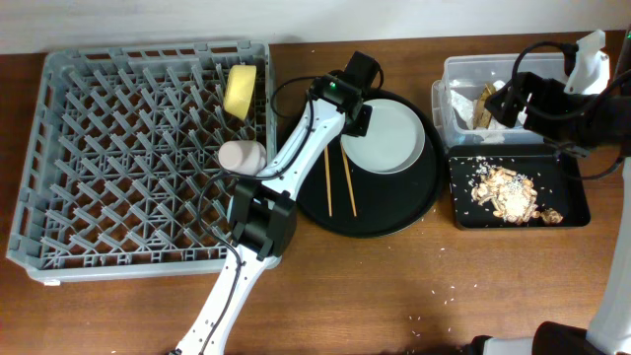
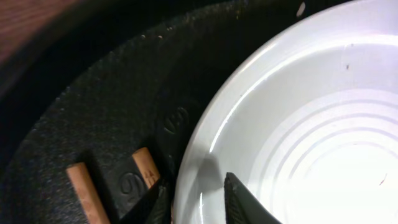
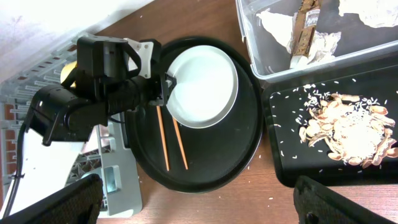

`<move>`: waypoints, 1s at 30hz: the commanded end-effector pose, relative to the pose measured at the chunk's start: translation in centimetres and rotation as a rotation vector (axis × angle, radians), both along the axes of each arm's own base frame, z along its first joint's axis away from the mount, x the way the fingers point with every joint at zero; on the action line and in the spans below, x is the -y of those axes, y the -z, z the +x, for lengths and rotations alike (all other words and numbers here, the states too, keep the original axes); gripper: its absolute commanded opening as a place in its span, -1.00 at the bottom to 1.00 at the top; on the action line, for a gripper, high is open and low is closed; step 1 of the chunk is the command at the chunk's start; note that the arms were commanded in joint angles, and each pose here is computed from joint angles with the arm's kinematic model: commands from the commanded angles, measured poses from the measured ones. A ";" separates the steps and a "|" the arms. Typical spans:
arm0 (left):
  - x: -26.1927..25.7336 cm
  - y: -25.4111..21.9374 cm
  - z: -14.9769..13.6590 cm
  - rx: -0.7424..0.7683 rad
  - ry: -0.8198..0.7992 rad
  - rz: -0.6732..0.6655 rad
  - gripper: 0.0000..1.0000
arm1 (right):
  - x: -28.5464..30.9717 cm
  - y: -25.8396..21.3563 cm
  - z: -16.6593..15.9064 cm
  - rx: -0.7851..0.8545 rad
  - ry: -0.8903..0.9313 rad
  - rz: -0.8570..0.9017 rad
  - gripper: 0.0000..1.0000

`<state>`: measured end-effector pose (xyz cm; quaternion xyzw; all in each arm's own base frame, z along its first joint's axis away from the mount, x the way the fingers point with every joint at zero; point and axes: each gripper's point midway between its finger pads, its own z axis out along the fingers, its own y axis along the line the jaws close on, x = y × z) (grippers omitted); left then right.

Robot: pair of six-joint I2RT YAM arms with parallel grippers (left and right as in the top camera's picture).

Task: Sort waste into correct bins and load items into the dishwasher rack
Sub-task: 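Lift the white plate off the black tray toward the rack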

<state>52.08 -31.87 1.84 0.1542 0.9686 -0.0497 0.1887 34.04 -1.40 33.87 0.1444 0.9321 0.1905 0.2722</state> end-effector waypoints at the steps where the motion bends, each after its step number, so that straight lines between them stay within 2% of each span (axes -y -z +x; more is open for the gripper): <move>1: 0.0 1.8 -0.8 -0.043 0.017 0.017 -0.57 | 0.3 0.1 0.1 -0.003 0.002 -0.013 0.97; 5: -0.2 2.4 -1.2 -0.061 0.017 0.027 -0.65 | 0.3 0.1 0.1 -0.003 0.002 -0.013 0.97; 7: -0.3 2.7 -1.4 -0.072 0.017 0.035 -0.79 | 0.3 0.1 0.1 -0.003 0.002 -0.013 0.97; 8: -0.4 2.8 -1.4 -0.074 0.017 0.036 -0.95 | 0.3 0.1 0.1 -0.003 0.002 -0.013 0.97; 9: -0.4 2.8 -1.5 -0.077 0.017 0.038 -0.99 | 0.3 0.1 0.1 -0.003 0.002 -0.013 0.97; 14: -0.4 1.4 -1.2 -0.058 0.014 0.026 -0.99 | 0.3 0.1 0.1 -0.003 0.002 -0.014 0.97; 21: -3.0 -10.4 0.3 0.090 -0.037 -0.044 -0.99 | 0.3 0.1 0.1 -0.003 0.002 -0.013 0.97; 24: -6.2 -15.6 0.5 0.173 -0.097 -0.010 -0.99 | 0.3 0.1 0.1 -0.003 0.002 -0.013 0.97; 30: -12.3 -25.8 -0.9 0.344 -0.142 0.065 -0.99 | 0.3 0.1 0.1 -0.003 0.002 -0.013 0.97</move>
